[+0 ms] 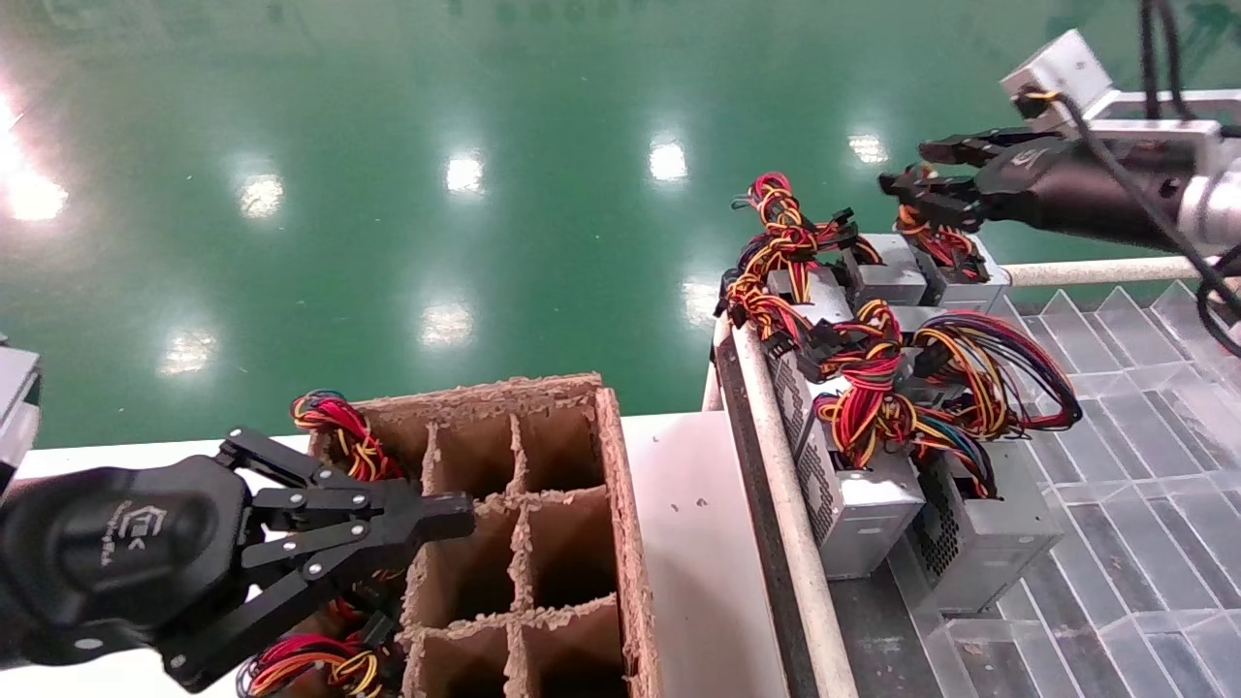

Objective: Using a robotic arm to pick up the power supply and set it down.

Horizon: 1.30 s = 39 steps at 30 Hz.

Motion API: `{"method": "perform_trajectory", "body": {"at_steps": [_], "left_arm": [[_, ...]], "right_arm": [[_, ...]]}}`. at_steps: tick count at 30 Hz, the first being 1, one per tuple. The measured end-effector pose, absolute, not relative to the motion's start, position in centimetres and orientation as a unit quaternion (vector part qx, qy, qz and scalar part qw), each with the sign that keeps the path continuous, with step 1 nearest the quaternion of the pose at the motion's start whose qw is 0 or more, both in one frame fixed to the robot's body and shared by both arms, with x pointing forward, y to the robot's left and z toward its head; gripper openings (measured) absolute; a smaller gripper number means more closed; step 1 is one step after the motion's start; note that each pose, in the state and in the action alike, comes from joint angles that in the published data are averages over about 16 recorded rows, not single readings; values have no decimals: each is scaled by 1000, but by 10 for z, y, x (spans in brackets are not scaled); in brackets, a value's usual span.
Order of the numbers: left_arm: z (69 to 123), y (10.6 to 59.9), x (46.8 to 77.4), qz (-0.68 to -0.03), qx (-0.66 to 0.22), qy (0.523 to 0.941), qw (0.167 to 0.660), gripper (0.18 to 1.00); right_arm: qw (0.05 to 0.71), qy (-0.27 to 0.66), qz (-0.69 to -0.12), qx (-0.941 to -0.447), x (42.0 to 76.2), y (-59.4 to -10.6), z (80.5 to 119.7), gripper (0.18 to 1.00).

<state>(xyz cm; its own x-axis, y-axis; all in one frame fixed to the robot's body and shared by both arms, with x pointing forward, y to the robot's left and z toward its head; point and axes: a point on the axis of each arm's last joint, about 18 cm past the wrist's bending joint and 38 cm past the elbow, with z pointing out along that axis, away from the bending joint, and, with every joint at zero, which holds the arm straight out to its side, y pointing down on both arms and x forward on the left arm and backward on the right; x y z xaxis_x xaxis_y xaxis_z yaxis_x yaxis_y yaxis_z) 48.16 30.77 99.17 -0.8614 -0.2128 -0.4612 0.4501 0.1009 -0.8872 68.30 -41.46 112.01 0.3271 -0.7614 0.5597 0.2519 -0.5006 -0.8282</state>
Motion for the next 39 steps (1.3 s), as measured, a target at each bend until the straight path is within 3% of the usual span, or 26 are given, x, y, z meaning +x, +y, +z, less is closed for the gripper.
{"method": "perform_trajectory", "body": {"at_steps": [16, 23, 39], "left_arm": [[992, 308, 482, -665, 85, 699, 249, 192], [992, 308, 482, -665, 85, 699, 249, 192], [992, 308, 482, -665, 85, 699, 249, 192]], "right_arm": [[476, 86, -518, -706, 657, -366, 1155, 802], [505, 38, -497, -705, 646, -347, 1156, 910], [575, 0, -432, -694, 629, -330, 1106, 998]]}}
